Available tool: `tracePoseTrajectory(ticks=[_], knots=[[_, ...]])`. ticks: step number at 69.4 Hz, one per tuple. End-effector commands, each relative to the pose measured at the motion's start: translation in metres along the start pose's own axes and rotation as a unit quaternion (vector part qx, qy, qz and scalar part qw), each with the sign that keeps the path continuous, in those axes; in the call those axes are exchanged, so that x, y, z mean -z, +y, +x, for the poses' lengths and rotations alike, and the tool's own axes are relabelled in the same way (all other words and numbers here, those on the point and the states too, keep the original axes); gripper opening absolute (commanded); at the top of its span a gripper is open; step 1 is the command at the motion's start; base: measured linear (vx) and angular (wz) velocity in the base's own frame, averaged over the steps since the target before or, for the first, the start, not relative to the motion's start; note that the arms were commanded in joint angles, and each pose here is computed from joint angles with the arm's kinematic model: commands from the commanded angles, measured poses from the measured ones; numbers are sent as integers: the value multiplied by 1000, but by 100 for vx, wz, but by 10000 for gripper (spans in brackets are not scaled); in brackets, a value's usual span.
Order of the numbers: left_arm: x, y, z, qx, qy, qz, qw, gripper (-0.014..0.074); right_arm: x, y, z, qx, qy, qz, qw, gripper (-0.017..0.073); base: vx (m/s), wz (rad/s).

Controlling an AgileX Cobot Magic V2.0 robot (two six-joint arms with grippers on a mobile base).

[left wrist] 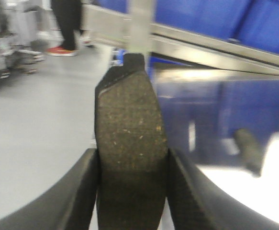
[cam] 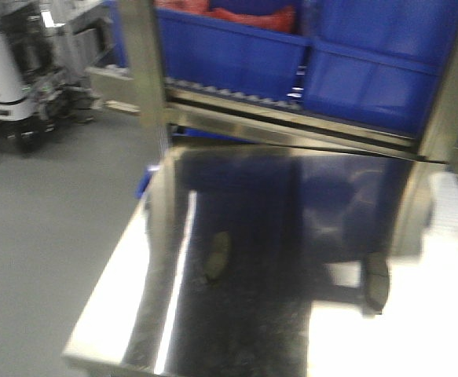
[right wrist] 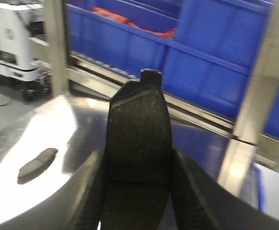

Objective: Move and align brake pads A on conveyor
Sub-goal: 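Turn the base away from the table holding both pads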

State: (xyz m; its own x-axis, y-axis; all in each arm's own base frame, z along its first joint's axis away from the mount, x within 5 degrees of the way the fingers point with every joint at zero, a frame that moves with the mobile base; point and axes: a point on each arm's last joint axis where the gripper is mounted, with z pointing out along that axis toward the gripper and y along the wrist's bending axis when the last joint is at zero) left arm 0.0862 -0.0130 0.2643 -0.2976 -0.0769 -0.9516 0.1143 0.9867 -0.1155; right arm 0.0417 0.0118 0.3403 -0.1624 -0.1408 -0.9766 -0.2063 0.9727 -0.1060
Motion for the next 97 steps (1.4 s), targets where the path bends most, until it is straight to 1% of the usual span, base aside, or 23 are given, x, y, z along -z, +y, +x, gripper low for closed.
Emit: tracePoseTrajectory(ticks=[1,43,81,97], knots=[[3,-1,-19,3,-63,2,998,-6,3,-3,-16,3,-54,13,998,-4,-15,73],[3,-1,-19,3,-63,2,998,-6,3,-3,-16,3,-54,13,998,-4,-17,72],[3,-1,-19,3,-63,2,998,-6,3,-3,-16,3,-54,13,998,-4,-12,85],[3,-1,-19,3,-63,2,998,-6,3,-3,-16,3,-54,13,998,-4,-7,56]])
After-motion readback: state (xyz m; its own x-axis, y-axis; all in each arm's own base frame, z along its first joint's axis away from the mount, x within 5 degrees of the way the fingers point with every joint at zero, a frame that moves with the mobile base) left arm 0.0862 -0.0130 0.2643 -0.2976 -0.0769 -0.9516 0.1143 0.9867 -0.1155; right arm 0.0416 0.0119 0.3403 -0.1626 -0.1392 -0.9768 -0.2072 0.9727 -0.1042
